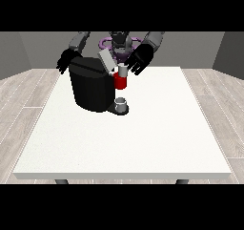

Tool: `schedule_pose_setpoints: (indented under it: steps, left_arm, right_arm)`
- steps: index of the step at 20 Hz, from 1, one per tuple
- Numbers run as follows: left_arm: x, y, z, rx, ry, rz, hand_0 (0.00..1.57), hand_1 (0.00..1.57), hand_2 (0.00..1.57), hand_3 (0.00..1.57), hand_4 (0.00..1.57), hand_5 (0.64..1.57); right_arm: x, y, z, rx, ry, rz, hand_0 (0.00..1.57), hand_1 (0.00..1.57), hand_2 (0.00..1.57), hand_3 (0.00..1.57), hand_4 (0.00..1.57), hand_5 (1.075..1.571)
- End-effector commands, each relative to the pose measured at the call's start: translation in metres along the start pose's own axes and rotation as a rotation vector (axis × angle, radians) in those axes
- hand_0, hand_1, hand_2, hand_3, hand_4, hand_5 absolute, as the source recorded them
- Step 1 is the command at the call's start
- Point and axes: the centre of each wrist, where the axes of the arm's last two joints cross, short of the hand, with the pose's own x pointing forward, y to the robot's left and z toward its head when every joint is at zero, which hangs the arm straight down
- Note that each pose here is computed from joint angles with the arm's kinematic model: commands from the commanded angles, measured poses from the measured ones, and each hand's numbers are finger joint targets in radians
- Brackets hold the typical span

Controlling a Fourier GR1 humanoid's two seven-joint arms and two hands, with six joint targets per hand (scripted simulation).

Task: Insert the coffee pod into the coffee machine and close the lid

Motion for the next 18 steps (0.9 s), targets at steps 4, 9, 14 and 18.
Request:
schedule_pose_setpoints:
  steps: [4, 9, 14, 18]
  left_arm:
    - [0.017, -0.035, -0.004, -0.04, -0.022, -0.019, 1.25, 1.25, 1.29, 1.21, 0.51, 1.571]
    - [0.01, -0.038, -0.003, -0.068, -0.023, 0.005, 1.19, 1.19, 1.26, 1.2, 0.49, 1.571]
    - [0.009, -0.023, -0.005, -0.049, 0.005, -0.011, 1.19, 1.19, 1.27, 1.2, 0.51, 1.571]
    - [0.015, -0.023, -0.006, -0.049, -0.038, -0.018, 1.19, 1.19, 1.25, 1.18, 0.49, 1.571]
  right_arm:
    - [-0.017, -0.019, 0.004, -0.018, 0.019, -0.007, 0.0, 0.0, 0.0, 0.0, 0.51, 1.571]
    - [-0.031, -0.021, 0.018, -0.031, 0.037, -0.001, 0.0, 0.0, 0.0, 0.0, 0.54, 1.571]
    - [-0.017, -0.004, 0.012, -0.015, -0.003, -0.041, 0.0, 0.0, 0.0, 0.0, 0.46, 1.571]
    - [-0.023, -0.016, 0.006, -0.048, 0.016, -0.026, 0.0, 0.0, 0.0, 0.0, 0.45, 1.571]
